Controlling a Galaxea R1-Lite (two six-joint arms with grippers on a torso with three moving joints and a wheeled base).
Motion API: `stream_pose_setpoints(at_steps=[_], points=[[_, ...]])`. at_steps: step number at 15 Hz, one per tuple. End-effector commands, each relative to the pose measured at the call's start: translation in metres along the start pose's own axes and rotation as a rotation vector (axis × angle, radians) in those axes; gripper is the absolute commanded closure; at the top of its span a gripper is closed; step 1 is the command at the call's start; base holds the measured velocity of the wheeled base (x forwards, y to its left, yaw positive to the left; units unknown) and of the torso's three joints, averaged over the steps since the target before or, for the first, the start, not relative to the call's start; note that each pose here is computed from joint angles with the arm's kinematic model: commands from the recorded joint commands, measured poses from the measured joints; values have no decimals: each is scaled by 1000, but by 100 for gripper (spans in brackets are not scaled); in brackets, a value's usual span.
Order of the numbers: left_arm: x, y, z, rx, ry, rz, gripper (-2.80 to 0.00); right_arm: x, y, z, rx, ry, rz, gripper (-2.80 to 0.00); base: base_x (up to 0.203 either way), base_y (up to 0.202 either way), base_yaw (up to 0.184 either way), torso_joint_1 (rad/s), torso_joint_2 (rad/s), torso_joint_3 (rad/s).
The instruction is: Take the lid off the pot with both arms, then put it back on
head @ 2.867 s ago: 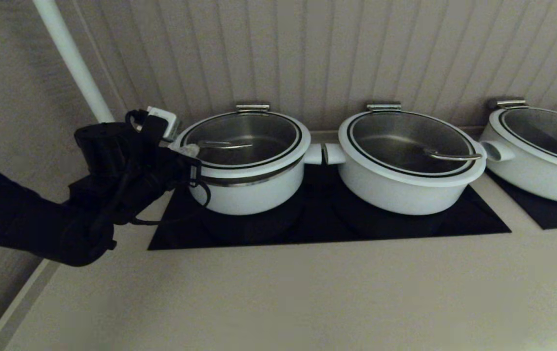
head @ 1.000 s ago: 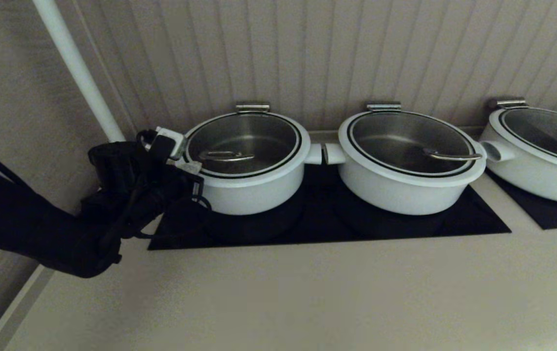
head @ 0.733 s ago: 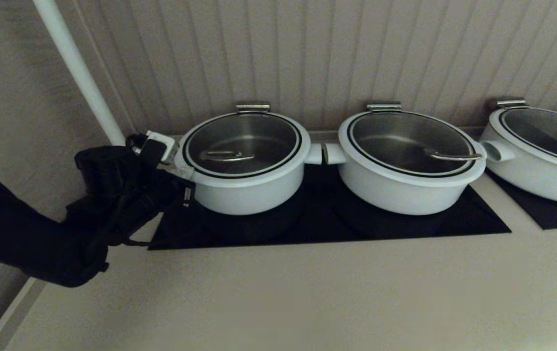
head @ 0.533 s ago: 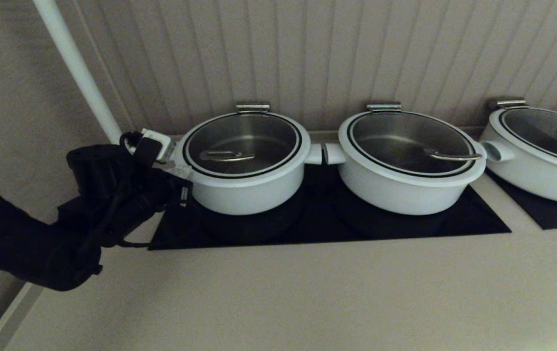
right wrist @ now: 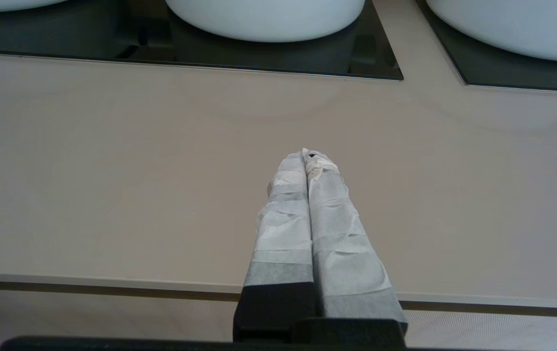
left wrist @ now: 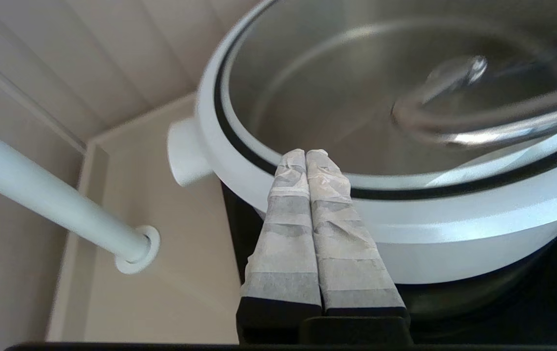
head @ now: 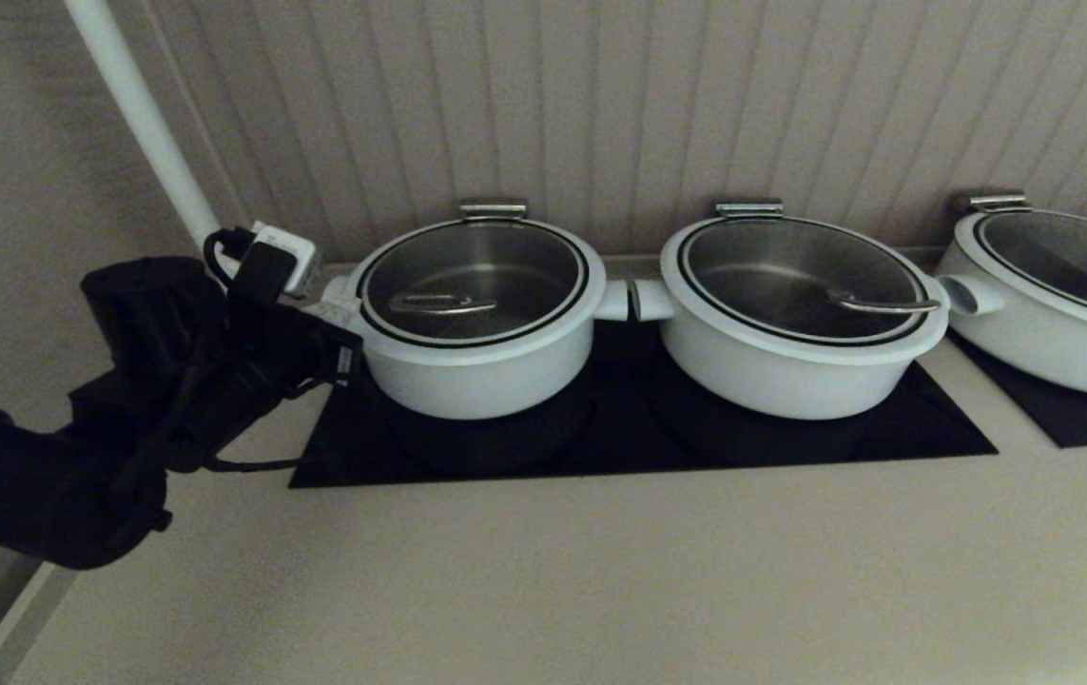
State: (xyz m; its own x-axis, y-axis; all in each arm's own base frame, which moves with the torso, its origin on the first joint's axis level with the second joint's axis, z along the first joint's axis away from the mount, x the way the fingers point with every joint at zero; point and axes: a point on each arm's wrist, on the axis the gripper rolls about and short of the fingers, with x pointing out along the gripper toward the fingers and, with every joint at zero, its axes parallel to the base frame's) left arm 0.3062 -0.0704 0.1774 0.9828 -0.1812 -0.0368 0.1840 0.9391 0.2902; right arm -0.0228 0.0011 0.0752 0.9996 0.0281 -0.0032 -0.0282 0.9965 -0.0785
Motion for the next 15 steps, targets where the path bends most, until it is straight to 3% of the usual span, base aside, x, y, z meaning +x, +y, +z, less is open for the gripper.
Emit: stream_pose_setpoints(at_steps=[1,9,15], points=[[-8,2,13,4,-47,5,0,0,0,0,-1,0,1,0,0,0,0,0,0,0],[-55,9,68,17,-248,18,0,0,0,0,-1,1,1,0,0,0,0,0,0,0],[-131,18,91,59,-385,49,0,0,0,0,-1,1,1,0,0,0,0,0,0,0]])
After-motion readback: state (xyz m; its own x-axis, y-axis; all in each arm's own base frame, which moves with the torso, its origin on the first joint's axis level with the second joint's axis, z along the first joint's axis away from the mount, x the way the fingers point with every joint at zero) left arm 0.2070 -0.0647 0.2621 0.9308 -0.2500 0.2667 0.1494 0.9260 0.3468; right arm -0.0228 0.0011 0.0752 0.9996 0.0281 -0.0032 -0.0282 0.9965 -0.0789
